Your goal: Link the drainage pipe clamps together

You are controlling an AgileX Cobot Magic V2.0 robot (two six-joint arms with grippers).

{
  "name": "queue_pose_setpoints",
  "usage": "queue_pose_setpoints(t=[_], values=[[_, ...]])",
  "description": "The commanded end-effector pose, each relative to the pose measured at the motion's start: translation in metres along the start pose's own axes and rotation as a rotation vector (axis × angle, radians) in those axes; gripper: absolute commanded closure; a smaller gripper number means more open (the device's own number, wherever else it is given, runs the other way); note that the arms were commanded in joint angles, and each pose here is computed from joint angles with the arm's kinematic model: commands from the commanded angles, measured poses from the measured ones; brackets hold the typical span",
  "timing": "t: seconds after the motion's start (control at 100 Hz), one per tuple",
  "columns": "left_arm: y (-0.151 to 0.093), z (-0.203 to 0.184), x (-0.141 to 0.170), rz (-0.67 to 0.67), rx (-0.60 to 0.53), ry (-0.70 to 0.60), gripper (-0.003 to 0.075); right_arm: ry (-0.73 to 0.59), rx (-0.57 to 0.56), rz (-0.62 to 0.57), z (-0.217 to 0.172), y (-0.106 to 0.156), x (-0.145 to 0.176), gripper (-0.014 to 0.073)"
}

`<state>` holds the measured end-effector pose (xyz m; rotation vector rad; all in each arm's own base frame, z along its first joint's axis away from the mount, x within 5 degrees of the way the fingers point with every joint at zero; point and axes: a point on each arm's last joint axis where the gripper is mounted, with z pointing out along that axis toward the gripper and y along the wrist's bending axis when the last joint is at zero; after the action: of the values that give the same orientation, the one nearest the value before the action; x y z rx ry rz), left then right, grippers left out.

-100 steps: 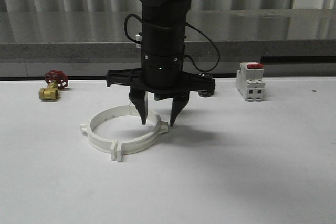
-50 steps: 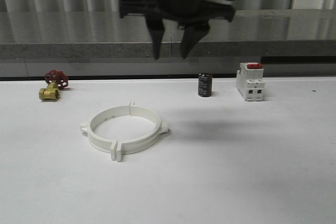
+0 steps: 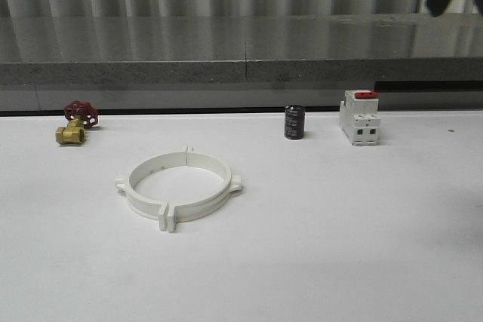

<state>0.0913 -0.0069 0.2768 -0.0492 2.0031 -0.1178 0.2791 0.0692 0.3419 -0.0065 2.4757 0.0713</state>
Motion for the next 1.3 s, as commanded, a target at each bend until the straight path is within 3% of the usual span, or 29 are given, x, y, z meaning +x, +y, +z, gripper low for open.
queue_pose_setpoints(t=[0.0, 0.42, 0.49, 0.57, 0.74, 1.29], values=[[-0.003, -0.004, -0.014, 0.001, 0.023, -0.087, 0.0741, -0.146, -0.007, 0.008, -0.040, -0.016, 0.011, 0.0209], [-0.003, -0.004, -0.014, 0.001, 0.023, -0.087, 0.0741, -0.343, -0.027, 0.052, -0.116, -0.055, 0.142, 0.0216], [-0.003, -0.004, -0.014, 0.001, 0.023, -0.087, 0.0741, -0.371, -0.032, 0.056, -0.121, -0.058, 0.159, 0.0265], [-0.003, -0.004, -0.014, 0.001, 0.023, -0.087, 0.0741, -0.382, -0.029, 0.057, -0.121, -0.061, 0.173, 0.0392], [-0.003, -0.004, -0.014, 0.001, 0.023, -0.087, 0.0741, -0.373, -0.001, 0.041, -0.115, -0.065, 0.183, 0.0669], [-0.003, -0.004, -0.014, 0.001, 0.023, -0.087, 0.0741, -0.374, -0.002, 0.041, -0.114, -0.065, 0.183, 0.0662]])
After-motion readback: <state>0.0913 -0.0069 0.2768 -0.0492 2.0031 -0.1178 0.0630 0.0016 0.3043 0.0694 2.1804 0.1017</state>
